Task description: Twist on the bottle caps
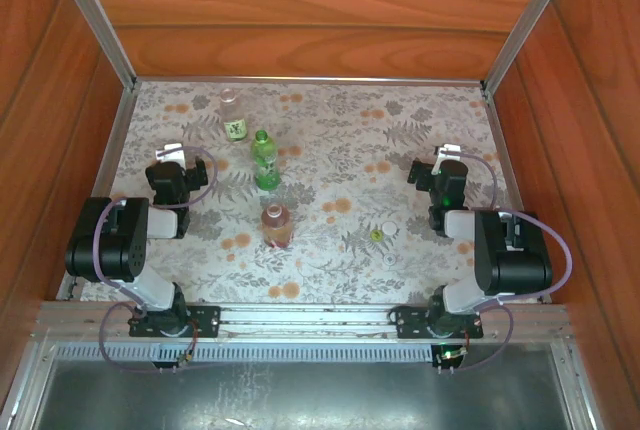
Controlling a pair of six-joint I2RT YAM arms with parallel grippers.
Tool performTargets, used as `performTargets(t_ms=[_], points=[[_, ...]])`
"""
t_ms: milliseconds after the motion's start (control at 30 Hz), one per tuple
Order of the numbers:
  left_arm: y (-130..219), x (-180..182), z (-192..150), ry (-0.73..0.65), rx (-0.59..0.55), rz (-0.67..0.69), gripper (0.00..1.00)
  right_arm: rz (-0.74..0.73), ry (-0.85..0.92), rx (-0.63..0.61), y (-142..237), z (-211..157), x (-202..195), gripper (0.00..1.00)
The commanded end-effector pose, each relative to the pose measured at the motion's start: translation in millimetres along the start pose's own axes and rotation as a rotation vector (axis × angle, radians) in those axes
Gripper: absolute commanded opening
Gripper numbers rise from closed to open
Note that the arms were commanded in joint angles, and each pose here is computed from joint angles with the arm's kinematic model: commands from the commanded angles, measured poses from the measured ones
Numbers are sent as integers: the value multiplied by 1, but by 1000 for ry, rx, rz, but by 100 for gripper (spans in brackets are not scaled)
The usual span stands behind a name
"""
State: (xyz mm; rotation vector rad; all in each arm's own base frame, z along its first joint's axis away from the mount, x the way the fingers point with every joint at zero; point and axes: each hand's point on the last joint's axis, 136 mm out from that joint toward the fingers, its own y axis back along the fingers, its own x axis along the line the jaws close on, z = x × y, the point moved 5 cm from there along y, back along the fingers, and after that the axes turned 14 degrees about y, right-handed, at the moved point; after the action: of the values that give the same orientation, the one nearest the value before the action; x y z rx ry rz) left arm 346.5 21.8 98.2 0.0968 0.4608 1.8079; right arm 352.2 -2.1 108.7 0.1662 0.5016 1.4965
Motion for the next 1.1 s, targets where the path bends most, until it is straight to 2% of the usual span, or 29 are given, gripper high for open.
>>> performTargets(t_ms=[0, 900, 967, 1067], points=[[0, 2, 7, 13, -21, 12, 100, -9, 5, -10, -1, 5, 1, 100], [1, 2, 8, 12, -23, 5, 100, -25, -3, -14, 0, 4, -1, 100], [6, -2, 13, 6, -37, -22, 100, -61, -21, -28, 5, 7, -6, 100], [19, -1, 23, 10, -77, -25, 100, -35, -8, -70, 13, 9, -3, 100]])
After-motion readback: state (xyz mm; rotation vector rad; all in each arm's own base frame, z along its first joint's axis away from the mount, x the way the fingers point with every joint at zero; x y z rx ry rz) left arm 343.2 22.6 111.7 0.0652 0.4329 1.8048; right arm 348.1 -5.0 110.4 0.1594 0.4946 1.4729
